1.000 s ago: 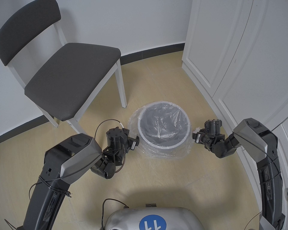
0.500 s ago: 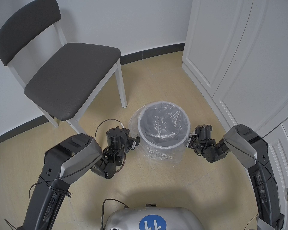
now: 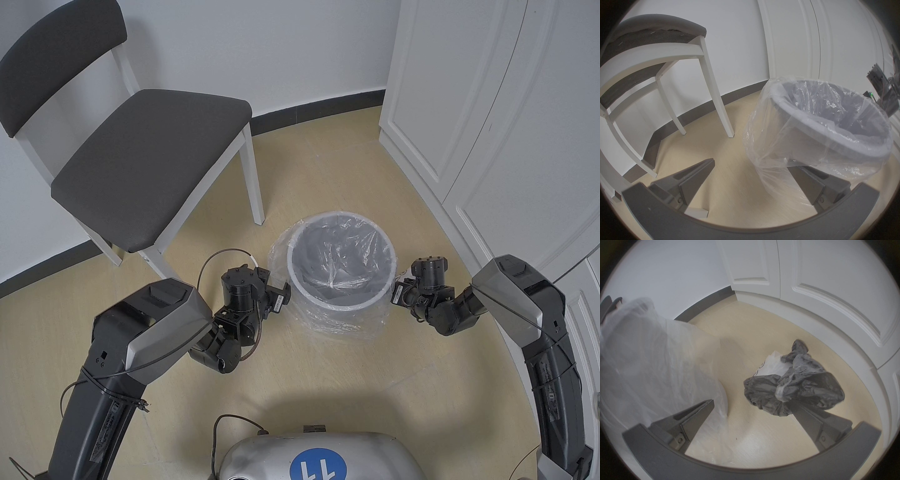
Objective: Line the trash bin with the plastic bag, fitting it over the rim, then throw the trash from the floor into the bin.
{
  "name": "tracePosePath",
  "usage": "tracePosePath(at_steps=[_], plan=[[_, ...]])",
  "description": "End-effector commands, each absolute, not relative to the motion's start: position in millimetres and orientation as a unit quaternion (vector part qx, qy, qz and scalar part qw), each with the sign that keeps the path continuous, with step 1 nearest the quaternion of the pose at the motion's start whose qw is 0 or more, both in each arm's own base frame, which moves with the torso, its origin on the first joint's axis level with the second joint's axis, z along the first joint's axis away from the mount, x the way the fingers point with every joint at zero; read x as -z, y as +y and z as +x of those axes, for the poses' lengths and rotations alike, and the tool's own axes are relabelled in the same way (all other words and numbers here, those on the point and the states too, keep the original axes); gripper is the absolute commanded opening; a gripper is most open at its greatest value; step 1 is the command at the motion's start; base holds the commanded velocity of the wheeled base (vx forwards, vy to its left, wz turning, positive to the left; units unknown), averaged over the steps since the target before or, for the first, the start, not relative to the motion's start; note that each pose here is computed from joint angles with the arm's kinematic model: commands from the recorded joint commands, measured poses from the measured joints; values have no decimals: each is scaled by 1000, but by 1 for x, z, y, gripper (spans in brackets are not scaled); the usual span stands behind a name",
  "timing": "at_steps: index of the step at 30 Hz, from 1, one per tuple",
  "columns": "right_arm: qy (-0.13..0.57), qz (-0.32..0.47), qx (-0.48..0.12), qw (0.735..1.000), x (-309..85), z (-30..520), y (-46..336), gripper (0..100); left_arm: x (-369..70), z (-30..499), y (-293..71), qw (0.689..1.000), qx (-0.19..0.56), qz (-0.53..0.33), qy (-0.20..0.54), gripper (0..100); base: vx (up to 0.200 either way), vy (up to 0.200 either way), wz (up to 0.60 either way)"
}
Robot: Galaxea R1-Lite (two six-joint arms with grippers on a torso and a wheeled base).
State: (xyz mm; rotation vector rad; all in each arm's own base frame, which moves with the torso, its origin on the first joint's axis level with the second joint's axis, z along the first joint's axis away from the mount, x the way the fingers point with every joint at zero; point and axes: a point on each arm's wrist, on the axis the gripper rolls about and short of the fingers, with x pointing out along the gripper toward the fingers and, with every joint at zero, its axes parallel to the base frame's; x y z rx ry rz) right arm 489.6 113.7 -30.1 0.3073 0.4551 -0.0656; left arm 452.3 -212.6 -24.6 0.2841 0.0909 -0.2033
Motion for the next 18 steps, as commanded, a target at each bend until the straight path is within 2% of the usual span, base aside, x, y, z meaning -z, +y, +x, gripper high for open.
tracePosePath(at_steps=[1,8,18], plan=[[206,151,34,966,0,485,106,100,24,452,-213,984,101,141,44,100,0,0,0],[204,133,31,969,-25,471,101,100,24,452,-213,984,101,140,42,100,0,0,0],[212,95,26,972,-36,454,94,100,24,452,-212,984,101,140,42,100,0,0,0]])
